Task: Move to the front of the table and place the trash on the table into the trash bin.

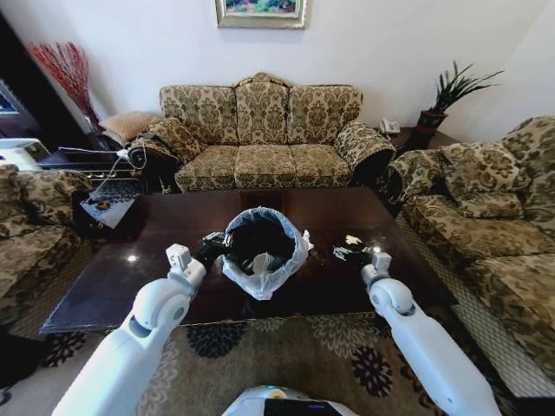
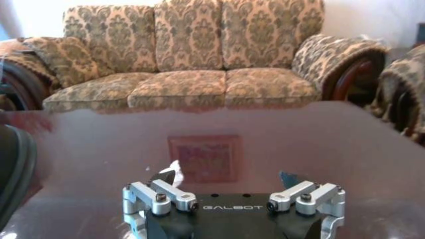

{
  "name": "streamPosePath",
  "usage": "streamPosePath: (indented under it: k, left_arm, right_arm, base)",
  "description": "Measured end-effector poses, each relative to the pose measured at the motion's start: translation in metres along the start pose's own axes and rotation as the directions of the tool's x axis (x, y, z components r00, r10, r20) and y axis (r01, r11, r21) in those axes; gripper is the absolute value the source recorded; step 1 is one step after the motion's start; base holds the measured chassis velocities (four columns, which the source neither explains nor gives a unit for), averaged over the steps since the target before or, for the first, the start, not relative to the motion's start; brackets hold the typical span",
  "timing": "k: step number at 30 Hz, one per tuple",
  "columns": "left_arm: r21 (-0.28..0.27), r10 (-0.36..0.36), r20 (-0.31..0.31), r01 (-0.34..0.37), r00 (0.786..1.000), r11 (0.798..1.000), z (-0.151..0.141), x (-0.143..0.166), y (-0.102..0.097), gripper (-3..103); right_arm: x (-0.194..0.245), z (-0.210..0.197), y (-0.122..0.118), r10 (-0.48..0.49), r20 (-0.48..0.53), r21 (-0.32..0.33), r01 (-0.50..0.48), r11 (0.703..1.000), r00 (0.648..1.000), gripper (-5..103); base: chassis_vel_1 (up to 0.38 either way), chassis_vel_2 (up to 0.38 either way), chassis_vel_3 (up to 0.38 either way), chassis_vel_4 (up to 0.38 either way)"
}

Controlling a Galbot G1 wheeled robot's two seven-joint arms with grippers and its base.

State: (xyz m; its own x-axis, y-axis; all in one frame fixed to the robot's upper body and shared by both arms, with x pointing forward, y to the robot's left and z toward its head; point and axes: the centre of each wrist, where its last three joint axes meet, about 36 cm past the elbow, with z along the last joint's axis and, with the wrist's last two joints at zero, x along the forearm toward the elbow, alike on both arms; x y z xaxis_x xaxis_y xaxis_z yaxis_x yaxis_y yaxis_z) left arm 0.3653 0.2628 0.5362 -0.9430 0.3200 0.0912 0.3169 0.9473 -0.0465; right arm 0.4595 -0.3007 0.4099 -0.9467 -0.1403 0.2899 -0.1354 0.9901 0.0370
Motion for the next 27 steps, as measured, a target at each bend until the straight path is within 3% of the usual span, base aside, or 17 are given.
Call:
streamPosePath:
  k: [12,27]
  left_arm:
    - [0.017,-0.012,-0.019,0.013,1.000,1.000,0.009,0.003,-0.003,3]
    - [0.006,-0.020,-0.015,0.020,1.000,1.000,0.012,0.006,-0.004,3]
  right_arm:
    - [-0.035,0.010,0.012,-0.022,-0.042,-0.046,0.020,0.999,0.999,100]
    - [-0.128,0.050,0.012,0.106,-0.106,-0.055,-0.112,0.992,0.989,100]
  base:
    - [0.068,0.072,0.061,0.074]
    - [0.016,0.021,0.017,0.016]
